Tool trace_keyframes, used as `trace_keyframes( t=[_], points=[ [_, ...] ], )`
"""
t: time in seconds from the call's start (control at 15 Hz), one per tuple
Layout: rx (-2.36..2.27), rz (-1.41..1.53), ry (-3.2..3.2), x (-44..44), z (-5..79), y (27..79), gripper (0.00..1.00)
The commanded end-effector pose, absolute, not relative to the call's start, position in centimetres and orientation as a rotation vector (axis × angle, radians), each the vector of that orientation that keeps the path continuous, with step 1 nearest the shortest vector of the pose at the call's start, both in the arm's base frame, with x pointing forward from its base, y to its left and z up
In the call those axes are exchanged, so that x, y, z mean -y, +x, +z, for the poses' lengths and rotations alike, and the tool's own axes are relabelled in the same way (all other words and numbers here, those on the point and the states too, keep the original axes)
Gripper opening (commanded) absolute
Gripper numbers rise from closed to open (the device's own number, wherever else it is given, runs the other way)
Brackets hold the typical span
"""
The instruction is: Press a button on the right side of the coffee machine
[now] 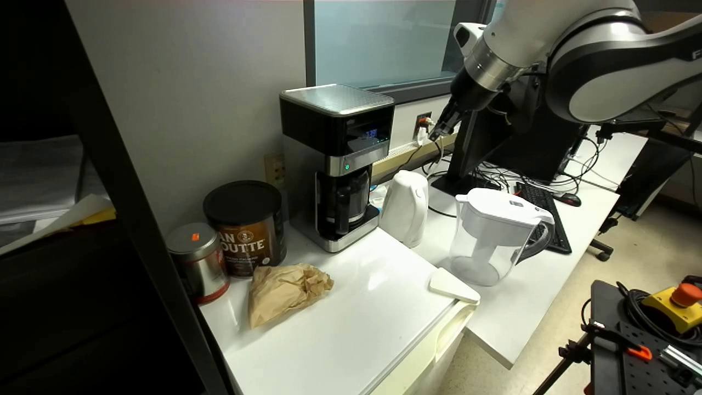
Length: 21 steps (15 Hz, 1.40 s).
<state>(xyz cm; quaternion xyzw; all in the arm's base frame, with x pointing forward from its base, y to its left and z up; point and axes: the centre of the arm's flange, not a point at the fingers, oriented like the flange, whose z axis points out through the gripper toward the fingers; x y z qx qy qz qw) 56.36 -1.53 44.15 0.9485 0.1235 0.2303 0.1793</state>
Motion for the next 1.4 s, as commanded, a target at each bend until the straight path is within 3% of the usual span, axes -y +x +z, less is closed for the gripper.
trace_keyframes(
  t=[0.0, 1.33],
  points=[
    [-0.333, 0.696, 2.675, 1.5, 43.4, 59.4, 0.02],
    [-0.361, 0.746, 2.679, 0.7, 40.2, 65.5, 0.02]
  ],
)
